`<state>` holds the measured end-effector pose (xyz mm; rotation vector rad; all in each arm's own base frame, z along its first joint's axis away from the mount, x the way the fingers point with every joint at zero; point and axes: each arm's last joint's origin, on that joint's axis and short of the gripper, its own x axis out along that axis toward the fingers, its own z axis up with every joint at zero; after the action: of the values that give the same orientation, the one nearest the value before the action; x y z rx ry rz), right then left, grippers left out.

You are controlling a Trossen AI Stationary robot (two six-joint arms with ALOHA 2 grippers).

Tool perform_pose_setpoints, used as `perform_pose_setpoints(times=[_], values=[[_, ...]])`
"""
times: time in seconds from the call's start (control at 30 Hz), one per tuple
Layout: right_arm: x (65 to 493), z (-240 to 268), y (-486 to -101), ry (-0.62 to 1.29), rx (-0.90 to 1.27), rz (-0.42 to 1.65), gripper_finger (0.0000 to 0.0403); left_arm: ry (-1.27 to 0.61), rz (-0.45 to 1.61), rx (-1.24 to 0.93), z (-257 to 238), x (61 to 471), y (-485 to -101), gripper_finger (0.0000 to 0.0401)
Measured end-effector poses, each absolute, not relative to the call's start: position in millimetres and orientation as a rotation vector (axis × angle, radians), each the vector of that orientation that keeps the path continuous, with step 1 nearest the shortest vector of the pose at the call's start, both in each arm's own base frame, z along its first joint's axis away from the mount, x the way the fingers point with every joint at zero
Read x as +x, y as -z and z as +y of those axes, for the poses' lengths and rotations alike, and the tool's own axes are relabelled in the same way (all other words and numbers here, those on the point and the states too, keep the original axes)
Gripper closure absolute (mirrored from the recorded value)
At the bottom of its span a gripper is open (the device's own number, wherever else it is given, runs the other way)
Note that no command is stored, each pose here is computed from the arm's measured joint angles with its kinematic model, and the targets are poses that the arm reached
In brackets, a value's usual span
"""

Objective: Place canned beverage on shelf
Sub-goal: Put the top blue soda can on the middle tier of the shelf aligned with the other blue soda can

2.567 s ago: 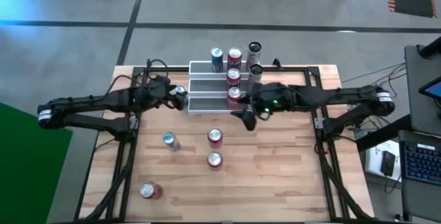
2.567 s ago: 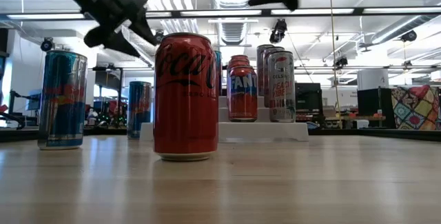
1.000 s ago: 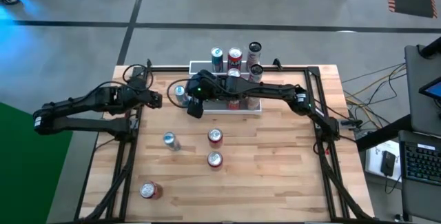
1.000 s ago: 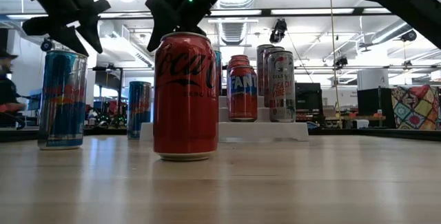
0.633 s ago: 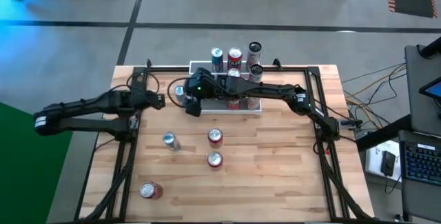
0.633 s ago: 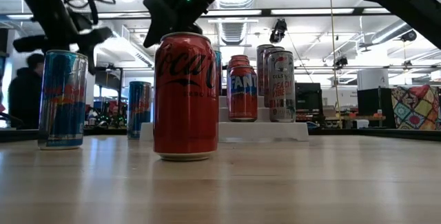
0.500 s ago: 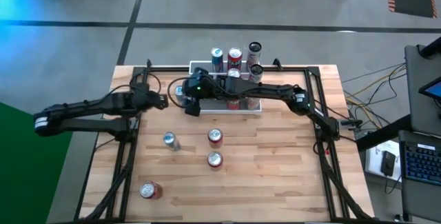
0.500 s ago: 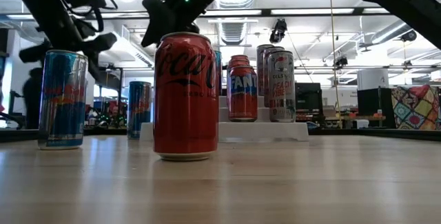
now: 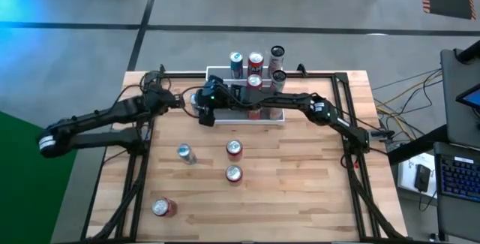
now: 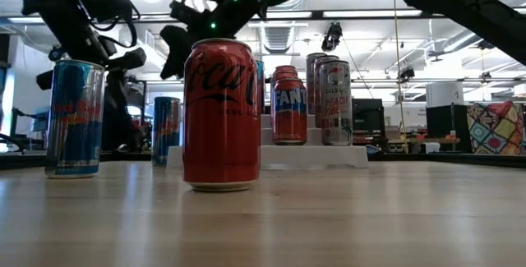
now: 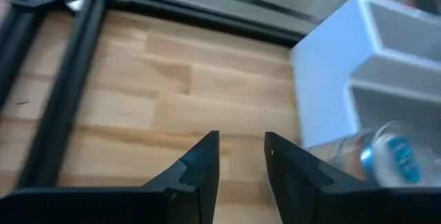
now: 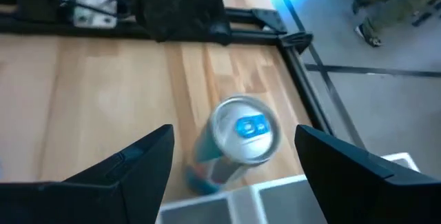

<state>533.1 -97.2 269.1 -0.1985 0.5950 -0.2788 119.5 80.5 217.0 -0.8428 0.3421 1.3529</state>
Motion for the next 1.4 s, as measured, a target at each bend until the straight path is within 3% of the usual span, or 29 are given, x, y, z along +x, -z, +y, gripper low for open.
perform_pose_setpoints(times=[0.4,0.83,1.4], values=[[537.3,-107.3,-259.6,0.274,-0.185,0.576,0.0032,-1.341,0.277,-0.915,114.2,117.9,-217.9,0.0317],[542.7,-124.8,-232.6,0.241,-0.157,0.604,0.0030,-1.194,0.297,-1.013,149.4,134.8,-200.9,0.0317],[540.8,-138.6,-229.1,0.172,-0.138,0.595,0.0030,-1.037,0.293,-1.084,156.3,145.5,-196.5,0.0317]])
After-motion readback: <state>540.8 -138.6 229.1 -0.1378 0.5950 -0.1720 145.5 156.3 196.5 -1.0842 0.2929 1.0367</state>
